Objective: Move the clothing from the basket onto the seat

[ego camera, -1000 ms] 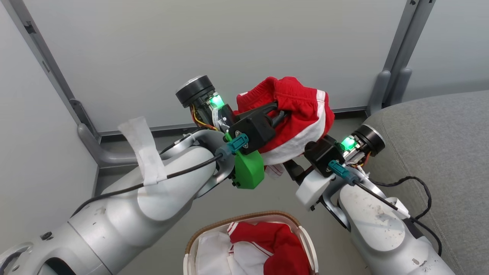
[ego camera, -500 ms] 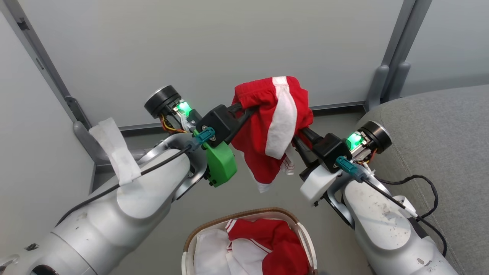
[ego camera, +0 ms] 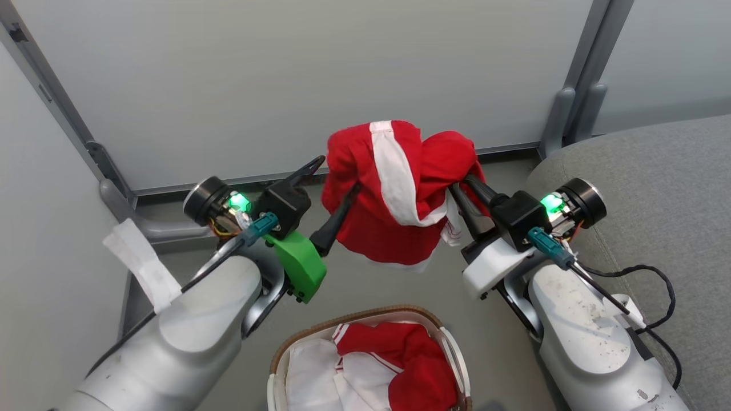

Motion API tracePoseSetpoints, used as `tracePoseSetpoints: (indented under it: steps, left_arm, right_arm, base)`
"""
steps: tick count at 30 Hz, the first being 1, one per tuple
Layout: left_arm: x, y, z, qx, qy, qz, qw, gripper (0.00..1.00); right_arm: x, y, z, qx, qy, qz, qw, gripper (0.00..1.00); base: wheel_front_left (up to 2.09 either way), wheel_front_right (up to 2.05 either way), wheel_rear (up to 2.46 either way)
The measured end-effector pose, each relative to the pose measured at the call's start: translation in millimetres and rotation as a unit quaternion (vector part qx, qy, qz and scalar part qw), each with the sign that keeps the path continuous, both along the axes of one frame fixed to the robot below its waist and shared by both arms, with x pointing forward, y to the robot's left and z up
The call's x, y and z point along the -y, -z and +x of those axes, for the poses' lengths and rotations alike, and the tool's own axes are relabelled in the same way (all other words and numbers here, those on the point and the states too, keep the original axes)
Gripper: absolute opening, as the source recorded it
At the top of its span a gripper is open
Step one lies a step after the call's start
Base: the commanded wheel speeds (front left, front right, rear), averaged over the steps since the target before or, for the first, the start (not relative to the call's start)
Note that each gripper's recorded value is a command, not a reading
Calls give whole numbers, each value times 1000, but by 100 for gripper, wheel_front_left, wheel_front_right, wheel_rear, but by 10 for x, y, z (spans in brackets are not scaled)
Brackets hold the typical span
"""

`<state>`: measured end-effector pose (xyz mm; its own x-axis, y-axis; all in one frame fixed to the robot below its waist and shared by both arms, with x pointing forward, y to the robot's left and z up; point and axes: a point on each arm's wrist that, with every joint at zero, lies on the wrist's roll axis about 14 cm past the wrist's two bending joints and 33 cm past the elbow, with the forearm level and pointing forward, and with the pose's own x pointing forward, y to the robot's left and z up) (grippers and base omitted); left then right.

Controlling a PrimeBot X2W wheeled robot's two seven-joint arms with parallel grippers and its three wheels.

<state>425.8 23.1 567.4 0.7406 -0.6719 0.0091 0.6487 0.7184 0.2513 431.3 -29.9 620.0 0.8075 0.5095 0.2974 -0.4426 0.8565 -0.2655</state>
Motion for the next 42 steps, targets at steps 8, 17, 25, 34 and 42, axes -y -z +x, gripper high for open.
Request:
tracePoseSetpoints:
  steps: [8, 17, 25, 34, 42]
  left_arm:
    - [64, 233, -212, -51, -32, -91, 994, 100]
    - [269, 567, -543, -107, -35, -145, 983, 100]
    - [392, 617, -562, -108, -19, -143, 984, 100]
    - [742, 639, -514, -110, 28, -138, 984, 100]
    - [1193, 732, -542, -128, 92, -132, 979, 100]
  right_arm:
    - [194, -47, 55, 8, 29, 9, 1000, 0]
    - [543, 42, 66, -4, 78, 22, 997, 0]
    - [828, 59, 34, -6, 115, 30, 993, 0]
    - [1384, 127, -95, -13, 187, 26, 982, 0]
    - [1996, 248, -281, -28, 270, 22, 962, 0]
  base:
    - [0, 0, 0]
    - [0, 0, 0]
    - [0, 0, 0]
    - [0, 0, 0]
    - [0, 0, 0]
